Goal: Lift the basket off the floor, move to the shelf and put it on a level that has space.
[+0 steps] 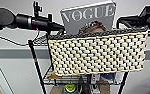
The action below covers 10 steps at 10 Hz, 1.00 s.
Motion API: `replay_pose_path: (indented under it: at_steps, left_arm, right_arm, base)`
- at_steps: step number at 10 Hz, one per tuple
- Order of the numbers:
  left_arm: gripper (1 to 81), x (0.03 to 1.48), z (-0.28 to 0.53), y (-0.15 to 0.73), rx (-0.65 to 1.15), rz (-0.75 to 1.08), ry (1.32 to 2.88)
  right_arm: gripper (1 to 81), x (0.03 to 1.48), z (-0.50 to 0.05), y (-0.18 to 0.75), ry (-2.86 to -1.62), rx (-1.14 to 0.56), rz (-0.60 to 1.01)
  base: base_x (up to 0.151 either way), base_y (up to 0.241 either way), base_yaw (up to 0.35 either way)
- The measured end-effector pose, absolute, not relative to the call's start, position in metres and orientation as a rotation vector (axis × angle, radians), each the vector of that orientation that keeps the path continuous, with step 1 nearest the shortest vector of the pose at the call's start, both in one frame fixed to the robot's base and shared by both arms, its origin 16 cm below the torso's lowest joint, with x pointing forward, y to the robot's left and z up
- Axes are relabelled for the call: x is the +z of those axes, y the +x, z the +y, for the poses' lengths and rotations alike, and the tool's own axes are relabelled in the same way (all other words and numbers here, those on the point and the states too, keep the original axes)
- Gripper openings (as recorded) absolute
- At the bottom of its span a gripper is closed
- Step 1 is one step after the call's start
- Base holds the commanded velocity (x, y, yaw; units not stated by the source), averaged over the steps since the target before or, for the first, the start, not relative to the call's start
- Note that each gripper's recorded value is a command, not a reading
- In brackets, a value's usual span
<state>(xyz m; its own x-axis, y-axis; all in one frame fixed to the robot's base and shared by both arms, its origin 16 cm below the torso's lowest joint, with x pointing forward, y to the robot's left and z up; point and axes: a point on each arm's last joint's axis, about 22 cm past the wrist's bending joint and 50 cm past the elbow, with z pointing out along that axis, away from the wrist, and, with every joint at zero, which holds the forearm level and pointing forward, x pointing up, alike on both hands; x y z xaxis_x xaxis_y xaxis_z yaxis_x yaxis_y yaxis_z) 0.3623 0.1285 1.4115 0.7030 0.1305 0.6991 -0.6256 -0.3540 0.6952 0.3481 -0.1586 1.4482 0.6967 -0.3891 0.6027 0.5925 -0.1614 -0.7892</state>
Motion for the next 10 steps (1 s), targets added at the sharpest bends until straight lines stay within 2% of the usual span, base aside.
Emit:
replay_pose_path:
  at_steps: [10]
  left_arm:
    - [1.0, 1.486, 0.132, 0.409, 0.863, -0.336, 1.806]
  right_arm:
    - [1.0, 1.479, -0.169, 0.404, -1.562, -0.872, -0.126]
  base:
    - [0.0, 0.0, 0.0]
